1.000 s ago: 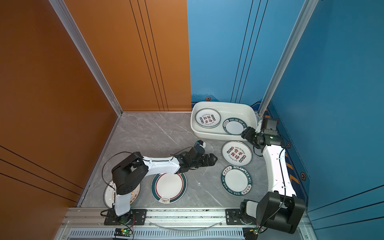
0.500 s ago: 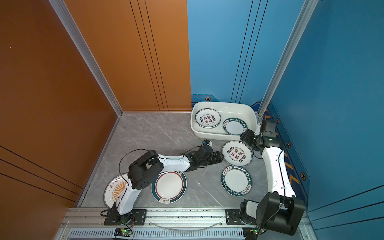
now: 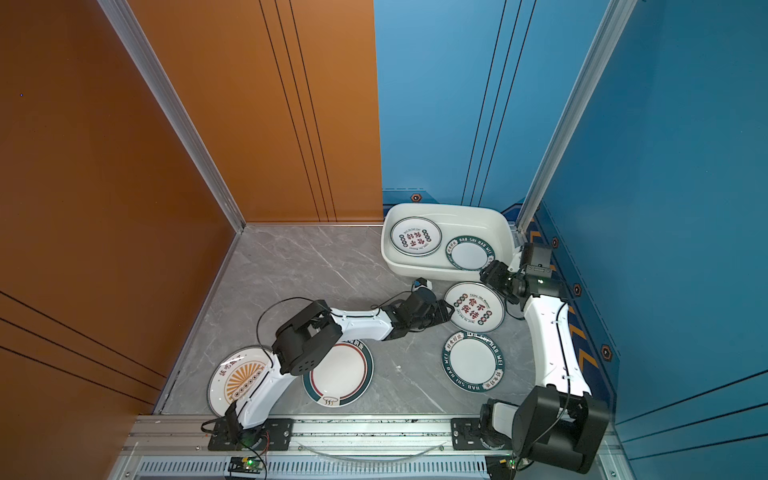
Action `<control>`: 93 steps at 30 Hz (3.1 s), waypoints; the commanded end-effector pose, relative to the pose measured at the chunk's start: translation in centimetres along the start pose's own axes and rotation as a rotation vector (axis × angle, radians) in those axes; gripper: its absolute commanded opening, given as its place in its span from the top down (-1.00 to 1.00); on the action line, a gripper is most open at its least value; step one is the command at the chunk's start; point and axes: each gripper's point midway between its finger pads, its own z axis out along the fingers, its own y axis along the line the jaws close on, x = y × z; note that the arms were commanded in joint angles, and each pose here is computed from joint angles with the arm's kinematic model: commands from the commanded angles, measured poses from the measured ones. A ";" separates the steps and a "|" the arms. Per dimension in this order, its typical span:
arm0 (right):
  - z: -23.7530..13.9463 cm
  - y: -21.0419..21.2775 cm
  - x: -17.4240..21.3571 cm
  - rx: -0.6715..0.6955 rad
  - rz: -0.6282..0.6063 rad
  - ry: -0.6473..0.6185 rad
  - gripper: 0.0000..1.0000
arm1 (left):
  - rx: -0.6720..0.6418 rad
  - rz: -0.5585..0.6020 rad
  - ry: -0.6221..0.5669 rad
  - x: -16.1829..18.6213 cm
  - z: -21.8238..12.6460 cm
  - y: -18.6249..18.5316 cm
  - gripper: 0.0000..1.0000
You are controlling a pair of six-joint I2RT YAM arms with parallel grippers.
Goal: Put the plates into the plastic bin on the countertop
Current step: 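Pinch the red-text 'Enjoy The Moment' plate rim with the left gripper, tilt it up, then lift the plate toward the right gripper while the right gripper grasps its rim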
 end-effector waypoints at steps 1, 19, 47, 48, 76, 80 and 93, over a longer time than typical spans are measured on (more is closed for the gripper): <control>-0.2 0.3 0.0 -0.027 -0.008 -0.014 -0.36 | -0.087 -0.010 0.073 1.9 1.3 2.6 -0.04; 0.1 0.1 0.3 -0.027 -0.007 -0.006 -0.36 | -0.105 -0.038 0.115 2.1 2.4 3.2 0.71; 0.5 0.5 1.3 -0.050 -0.016 0.014 -0.37 | -0.055 -0.075 -0.031 -4.4 -5.8 5.6 1.00; 0.6 0.8 1.5 -0.060 -0.020 0.018 -0.37 | -0.047 -0.077 -0.044 -4.9 -6.6 5.6 1.00; 5.2 15.6 9.8 -0.692 -0.188 0.329 -0.47 | 0.093 -0.061 -0.016 -11.8 -30.5 7.9 1.00; 5.3 17.0 10.9 -0.730 -0.225 0.369 -0.47 | 0.124 -0.054 -0.005 -12.0 -31.0 7.2 1.00; 6.5 18.7 15.1 -0.789 -0.271 0.520 -0.30 | 0.178 -0.026 0.036 -12.2 -31.2 5.9 1.00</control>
